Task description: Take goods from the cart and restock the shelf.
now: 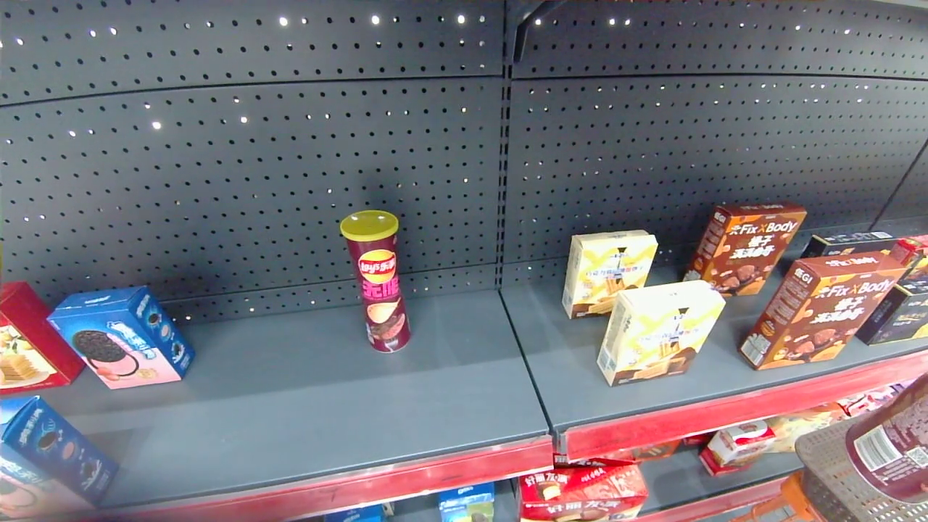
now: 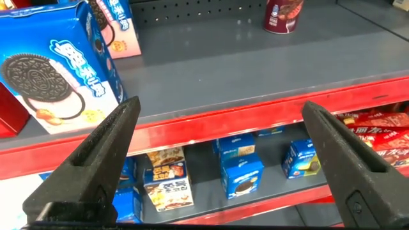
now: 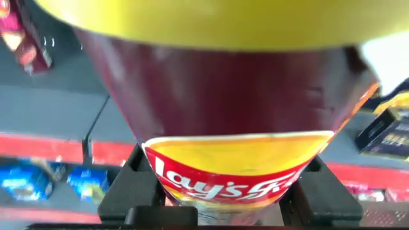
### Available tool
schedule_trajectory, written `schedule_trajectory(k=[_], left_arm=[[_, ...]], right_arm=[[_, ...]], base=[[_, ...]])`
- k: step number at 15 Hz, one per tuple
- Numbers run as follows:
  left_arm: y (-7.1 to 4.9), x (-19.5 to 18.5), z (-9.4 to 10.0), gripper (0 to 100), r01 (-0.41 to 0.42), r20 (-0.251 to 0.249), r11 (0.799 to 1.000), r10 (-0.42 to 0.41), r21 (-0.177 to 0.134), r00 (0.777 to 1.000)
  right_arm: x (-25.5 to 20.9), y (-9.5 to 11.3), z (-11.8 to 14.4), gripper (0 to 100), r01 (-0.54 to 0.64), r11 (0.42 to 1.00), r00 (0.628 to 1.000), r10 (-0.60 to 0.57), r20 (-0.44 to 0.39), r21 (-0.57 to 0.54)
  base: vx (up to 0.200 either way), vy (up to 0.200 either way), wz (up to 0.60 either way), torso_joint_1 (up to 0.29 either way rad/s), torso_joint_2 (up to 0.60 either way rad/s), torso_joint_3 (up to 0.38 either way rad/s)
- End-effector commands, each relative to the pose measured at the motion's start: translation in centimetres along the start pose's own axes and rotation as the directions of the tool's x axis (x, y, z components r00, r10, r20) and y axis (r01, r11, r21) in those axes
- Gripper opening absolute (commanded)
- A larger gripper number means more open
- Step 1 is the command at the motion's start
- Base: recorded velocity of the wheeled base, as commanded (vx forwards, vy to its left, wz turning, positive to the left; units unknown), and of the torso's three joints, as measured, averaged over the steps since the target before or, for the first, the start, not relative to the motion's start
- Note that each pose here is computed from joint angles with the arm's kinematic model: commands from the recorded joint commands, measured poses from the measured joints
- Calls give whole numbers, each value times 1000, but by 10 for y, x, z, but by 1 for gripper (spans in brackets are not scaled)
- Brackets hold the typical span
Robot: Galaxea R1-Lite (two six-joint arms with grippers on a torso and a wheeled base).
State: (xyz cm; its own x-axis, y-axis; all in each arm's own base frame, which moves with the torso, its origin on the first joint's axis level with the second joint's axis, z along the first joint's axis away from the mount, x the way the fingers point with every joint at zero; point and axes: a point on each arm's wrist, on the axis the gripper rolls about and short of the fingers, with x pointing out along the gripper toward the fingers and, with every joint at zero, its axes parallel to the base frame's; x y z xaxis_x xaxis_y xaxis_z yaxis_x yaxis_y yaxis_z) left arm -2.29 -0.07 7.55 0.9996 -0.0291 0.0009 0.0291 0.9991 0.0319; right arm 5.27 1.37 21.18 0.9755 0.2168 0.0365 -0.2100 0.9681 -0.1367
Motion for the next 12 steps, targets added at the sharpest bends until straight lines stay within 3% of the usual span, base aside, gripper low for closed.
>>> schedule_trajectory(k=[1,2,3,4,5,6,7,8,9,10,11,12], left_arm=[[0,0,0,100,5,-5,1000,-5,-4,1000],[0,0,1,100,5,-7,1000,-5,-5,1000],[0,2,2,100,34,-21,998,-33,44,999],[0,3,4,100,61,-34,996,-59,57,998],[-1,28,64,100,221,-130,974,-213,53,969],[-2,54,95,100,260,-136,965,-253,38,958],[-5,77,122,100,327,-122,945,-326,-6,938],[-10,107,154,100,416,-113,905,-425,-91,898],[-13,125,171,100,438,-118,893,-448,-106,886],[-16,152,176,100,434,-158,893,-449,-118,880],[-19,184,167,100,429,-231,897,-443,-110,866],[-19,199,158,100,434,-271,897,-439,-80,857]], right_arm=[[-2,0,-2,0,-10,1000,999,10,-46,-1],[-4,0,0,0,-12,1000,998,12,-60,-2],[-5,-1,4,0,-19,1000,996,18,-93,-5],[-5,-1,6,0,-20,1000,995,20,-94,-3],[-2,-2,12,0,-17,1000,995,17,-96,-4],[-1,-2,12,0,-17,1000,995,16,-101,-4],[0,-2,11,0,-13,1000,994,12,-106,-4],[-2,-1,7,0,-10,1000,994,10,-113,-5],[-2,-1,5,0,-8,1000,993,7,-116,-5],[-3,-1,3,0,-7,1000,993,6,-121,-4],[-3,-2,4,0,6,1000,993,-5,-119,14],[-2,-2,4,0,16,1000,992,-13,-125,21]], base=[[0,0,0,0,0,0],[0,0,0,0,0,0],[0,0,0,0,0,0],[0,0,0,0,0,0],[0,0,0,0,0,0],[0,0,0,0,0,0],[0,0,0,0,0,0],[0,0,0,0,0,0],[0,0,0,0,0,0],[0,0,0,0,0,0],[0,0,0,0,0,0],[0,0,0,0,0,0]])
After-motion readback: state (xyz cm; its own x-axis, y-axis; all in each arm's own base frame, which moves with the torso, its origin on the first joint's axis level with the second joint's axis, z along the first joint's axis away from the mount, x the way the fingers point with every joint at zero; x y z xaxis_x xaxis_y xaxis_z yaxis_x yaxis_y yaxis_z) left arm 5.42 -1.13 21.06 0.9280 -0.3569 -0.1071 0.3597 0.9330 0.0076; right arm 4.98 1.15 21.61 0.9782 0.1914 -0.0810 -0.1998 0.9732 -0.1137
